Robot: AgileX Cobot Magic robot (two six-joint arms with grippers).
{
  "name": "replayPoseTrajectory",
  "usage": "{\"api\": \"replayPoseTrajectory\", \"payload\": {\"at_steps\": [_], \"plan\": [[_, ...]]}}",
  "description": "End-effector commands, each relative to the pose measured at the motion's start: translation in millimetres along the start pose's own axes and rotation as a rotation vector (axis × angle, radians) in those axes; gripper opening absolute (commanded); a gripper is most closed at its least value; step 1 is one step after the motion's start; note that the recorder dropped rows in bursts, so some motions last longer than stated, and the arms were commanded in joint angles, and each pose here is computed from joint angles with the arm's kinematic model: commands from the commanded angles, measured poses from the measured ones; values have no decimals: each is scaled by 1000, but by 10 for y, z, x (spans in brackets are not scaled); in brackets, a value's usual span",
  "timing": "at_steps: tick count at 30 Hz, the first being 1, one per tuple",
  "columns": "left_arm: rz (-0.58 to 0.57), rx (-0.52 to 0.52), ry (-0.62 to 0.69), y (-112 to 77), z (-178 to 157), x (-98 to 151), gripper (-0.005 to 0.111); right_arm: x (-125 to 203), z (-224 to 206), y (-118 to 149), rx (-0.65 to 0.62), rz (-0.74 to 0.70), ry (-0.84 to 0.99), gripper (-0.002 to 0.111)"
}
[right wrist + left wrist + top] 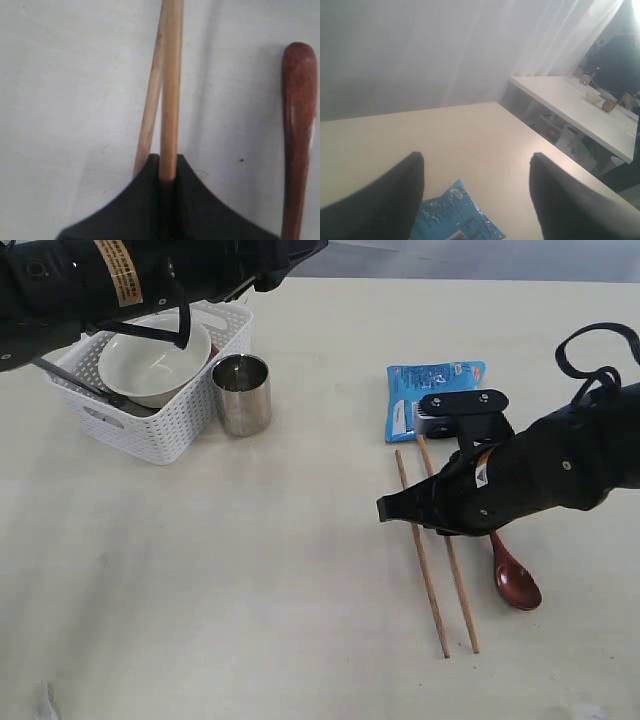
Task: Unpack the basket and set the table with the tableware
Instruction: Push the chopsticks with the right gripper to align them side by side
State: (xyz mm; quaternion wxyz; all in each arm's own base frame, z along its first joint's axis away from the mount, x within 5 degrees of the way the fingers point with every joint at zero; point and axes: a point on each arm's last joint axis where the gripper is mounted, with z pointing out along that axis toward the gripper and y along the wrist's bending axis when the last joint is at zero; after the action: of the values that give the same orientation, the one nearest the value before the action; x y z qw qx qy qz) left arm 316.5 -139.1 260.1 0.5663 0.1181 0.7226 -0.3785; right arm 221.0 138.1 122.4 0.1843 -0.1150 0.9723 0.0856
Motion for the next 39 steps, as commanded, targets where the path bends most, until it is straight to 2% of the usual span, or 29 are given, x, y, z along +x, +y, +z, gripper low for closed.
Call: {"api": "replayPoseTrajectory", "payload": {"at_steps": [1, 9, 11, 15, 18, 32, 37, 39], "plan": [[3, 4, 4, -17, -15, 6, 58, 1, 2, 1, -1, -15, -7, 0], [3, 4, 4, -17, -15, 6, 58, -20, 1, 9, -9, -13, -30, 1], [3, 4, 4, -17, -15, 6, 58, -21, 1, 9, -9, -18, -31, 9], [3, 4, 4, -17, -15, 6, 58, -27, 1, 8, -7, -40, -38, 35], [3, 4, 4, -17, -15, 6, 58, -31, 1, 9, -9, -37, -42, 46], [4, 5, 5, -17, -15, 7, 58, -94, -20, 34, -34, -21, -107, 46], [6, 6, 6, -18, -15, 8, 58, -129, -75, 147, -76, -52, -174, 46], [6, 4, 7, -17, -15, 9, 58, -122, -82, 228, -98, -76, -193, 28]]}}
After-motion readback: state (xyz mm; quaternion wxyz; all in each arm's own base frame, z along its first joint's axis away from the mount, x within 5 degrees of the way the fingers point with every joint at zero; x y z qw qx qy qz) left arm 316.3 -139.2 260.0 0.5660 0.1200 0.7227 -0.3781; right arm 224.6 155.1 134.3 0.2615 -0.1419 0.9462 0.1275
